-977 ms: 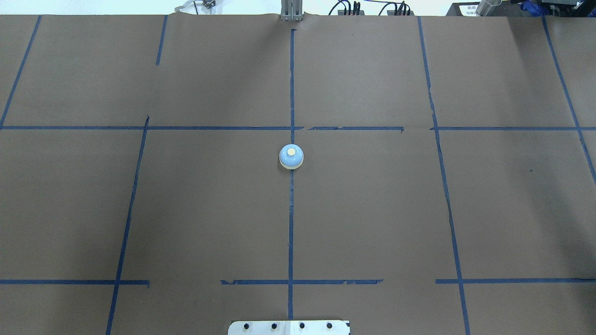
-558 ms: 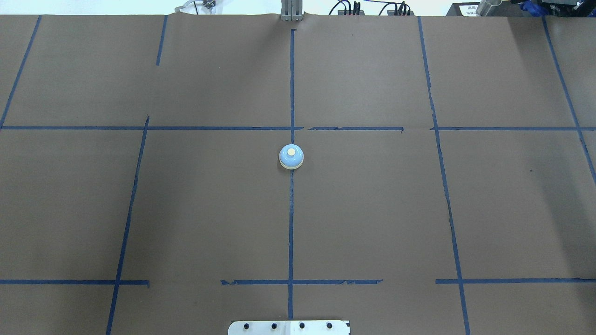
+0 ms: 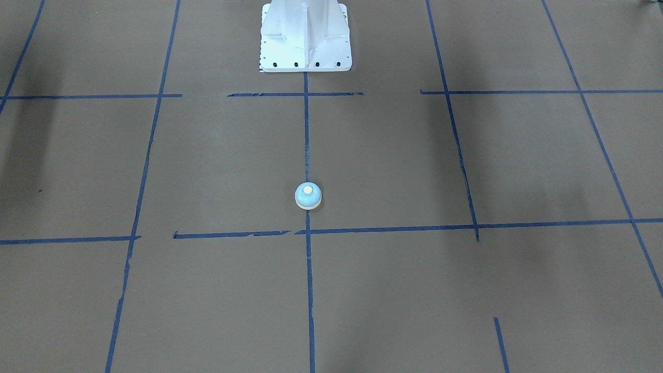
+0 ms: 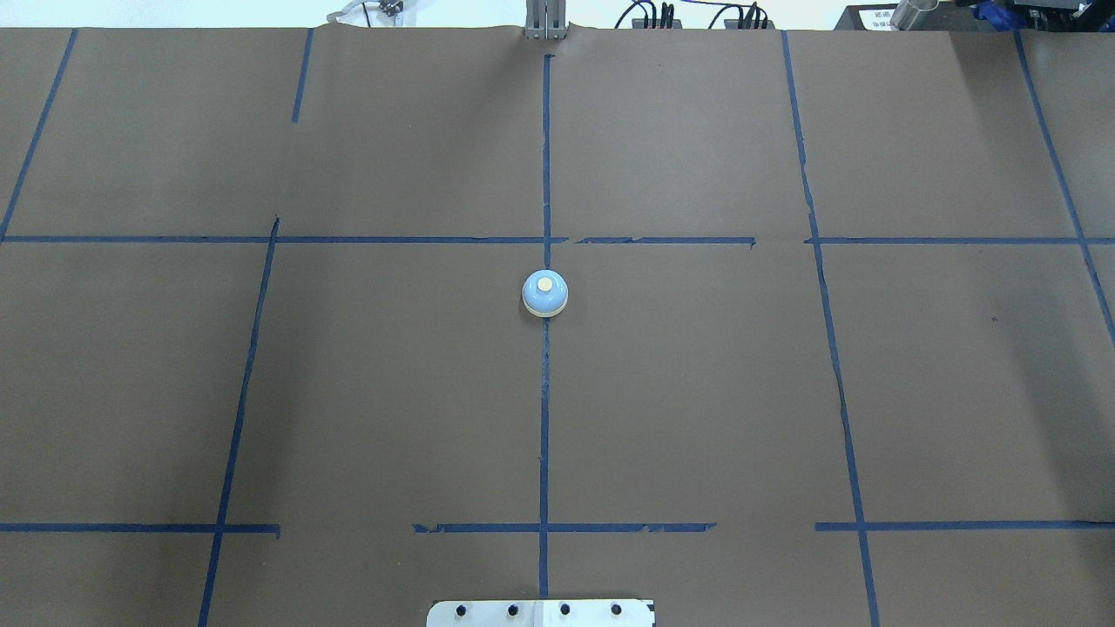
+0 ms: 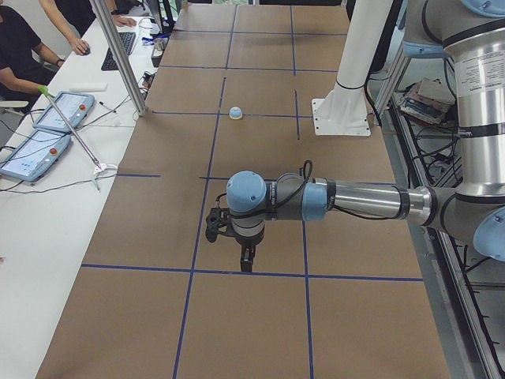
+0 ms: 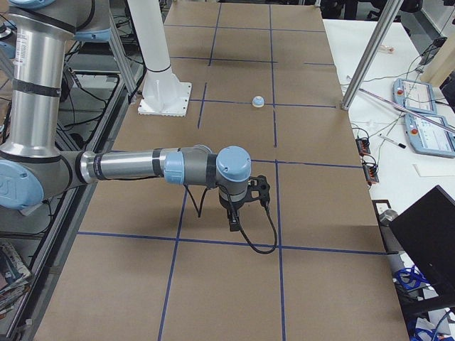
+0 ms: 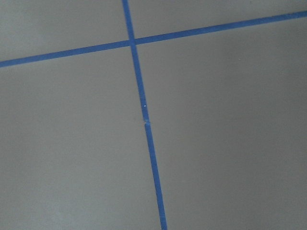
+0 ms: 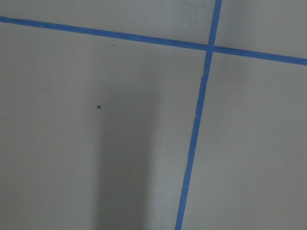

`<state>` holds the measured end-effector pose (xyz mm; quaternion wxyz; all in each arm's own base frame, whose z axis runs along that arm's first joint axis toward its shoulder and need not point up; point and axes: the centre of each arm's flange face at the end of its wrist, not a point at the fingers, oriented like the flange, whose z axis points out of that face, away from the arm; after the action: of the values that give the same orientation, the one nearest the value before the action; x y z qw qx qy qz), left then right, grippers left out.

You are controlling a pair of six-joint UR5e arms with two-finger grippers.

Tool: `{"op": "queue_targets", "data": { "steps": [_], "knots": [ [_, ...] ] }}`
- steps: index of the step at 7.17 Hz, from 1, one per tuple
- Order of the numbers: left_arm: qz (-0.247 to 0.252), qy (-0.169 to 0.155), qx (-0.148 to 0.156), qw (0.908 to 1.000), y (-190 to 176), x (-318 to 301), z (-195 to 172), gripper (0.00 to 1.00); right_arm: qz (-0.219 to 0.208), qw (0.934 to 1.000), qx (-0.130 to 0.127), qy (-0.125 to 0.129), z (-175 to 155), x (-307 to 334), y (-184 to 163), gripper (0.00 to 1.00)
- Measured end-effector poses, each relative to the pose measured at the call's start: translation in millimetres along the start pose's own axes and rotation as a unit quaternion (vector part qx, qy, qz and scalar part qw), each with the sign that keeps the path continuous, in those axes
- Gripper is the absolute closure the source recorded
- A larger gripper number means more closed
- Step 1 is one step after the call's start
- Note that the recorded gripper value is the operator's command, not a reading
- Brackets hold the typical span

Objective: Place and press bell with both arms

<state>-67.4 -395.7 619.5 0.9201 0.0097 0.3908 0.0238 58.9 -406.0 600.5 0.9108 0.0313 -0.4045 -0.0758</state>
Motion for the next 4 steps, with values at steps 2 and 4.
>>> {"op": "queue_targets", "data": {
  "steps": [2,4],
  "knots": [
    [-0.006,0.002,-0.002,1.0000,7.8,-1.8,1.7,0.00,-0.005,1.0000,-0.004,-0.001,4.1,-4.1,-1.9,0.00],
    [-0.007,0.006,-0.003,1.0000,10.6,-1.7,2.6,0.00,-0.007,0.9999,-0.007,-0.001,6.6,-6.0,-2.8,0.00]
  ]
}}
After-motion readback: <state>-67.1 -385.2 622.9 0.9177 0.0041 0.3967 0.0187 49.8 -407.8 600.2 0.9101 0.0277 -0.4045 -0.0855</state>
